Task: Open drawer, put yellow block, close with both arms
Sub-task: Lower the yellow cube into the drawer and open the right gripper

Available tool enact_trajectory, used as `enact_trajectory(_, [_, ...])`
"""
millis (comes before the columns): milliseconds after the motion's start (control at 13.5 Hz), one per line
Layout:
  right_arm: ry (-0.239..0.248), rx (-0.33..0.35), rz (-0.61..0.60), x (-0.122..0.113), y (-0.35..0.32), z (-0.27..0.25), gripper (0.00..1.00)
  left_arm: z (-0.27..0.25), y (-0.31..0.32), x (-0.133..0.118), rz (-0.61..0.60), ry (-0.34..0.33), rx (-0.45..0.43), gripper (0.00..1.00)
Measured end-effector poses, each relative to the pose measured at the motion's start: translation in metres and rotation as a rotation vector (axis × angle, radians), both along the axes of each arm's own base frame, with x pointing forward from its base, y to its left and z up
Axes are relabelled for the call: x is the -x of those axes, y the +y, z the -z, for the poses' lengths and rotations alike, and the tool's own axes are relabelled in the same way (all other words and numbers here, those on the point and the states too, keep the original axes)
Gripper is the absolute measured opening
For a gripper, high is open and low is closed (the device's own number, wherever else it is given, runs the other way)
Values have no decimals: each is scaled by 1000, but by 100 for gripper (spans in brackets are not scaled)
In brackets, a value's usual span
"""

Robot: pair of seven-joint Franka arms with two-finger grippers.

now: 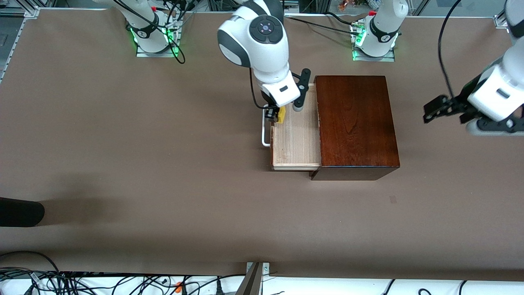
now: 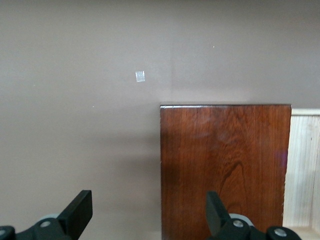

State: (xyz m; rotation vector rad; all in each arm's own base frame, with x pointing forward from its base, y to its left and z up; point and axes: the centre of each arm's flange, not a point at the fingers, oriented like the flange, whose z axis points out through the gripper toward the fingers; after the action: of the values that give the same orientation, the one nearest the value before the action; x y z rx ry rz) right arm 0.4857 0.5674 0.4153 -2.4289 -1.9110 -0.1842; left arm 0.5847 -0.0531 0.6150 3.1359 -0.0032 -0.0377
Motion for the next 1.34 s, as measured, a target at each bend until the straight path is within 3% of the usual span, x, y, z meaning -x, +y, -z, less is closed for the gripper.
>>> enact_trajectory(223, [-5,9,-41,4,14,33,55,-10,4,24,20,-4,-2,100])
enact_trajectory(445, [-27,20,-93,23,37,58,55,-19,5,38,26,-13,-3,100])
enact_trajectory(1114, [-40,89,-140,30,40,96,56,-20,8,45,25,-10,-3,100])
enact_trajectory(1336, [-44,88,-141,29,40,93,81,-19,10,44,22,-9,-3,100])
